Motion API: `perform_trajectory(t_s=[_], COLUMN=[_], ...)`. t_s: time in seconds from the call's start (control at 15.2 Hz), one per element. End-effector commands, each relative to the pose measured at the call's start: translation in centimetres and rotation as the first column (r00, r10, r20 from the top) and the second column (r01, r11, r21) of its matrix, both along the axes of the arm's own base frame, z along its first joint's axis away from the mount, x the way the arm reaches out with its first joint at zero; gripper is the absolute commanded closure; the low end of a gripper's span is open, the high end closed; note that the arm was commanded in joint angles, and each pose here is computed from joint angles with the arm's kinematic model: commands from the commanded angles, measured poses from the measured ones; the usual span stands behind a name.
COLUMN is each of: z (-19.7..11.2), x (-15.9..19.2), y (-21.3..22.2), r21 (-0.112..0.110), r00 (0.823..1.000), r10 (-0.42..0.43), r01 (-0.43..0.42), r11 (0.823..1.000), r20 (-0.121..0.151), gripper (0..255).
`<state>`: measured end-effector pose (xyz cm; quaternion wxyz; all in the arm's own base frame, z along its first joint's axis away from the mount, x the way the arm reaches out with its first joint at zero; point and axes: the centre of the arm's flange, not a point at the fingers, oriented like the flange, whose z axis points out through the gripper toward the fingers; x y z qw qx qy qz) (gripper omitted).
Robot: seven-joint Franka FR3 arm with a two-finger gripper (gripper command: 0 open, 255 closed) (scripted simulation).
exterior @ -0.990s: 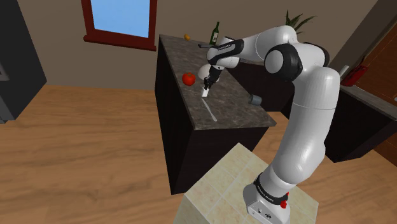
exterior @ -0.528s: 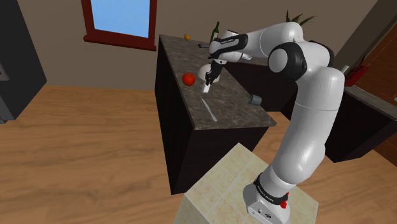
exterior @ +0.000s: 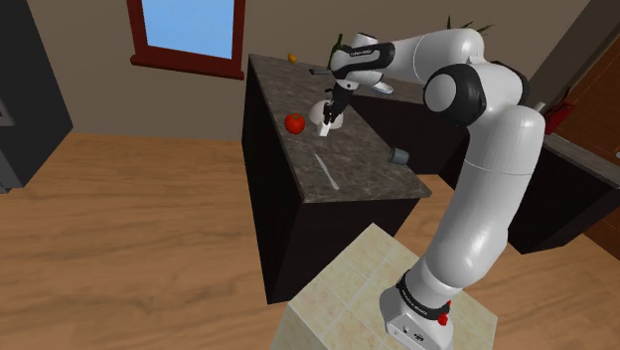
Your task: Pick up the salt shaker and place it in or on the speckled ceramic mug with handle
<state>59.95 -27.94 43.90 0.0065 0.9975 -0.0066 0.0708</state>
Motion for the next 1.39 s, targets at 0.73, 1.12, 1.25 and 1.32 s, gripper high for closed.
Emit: perform_trajectory(t_s=[0.73, 1.12, 1.25, 1.32], z=[6.8, 9.3, 9.5, 9.6], x=[0.0, -0.9, -2.7, -3.6], y=[0.0, -0.9, -2.9, -3.8], r21=[0.0, 0.0, 0.0, 0.0], r00=[1.0, 1.0, 1.0, 1.0], r10=[0.0, 0.0, 0.0, 0.0], r01=[0.0, 0.0, 0.0, 0.0], r11=[1.0, 1.0, 1.0, 1.0], r20=[0.0, 0.0, 0.0, 0.0], gripper=[255, 255, 255, 255])
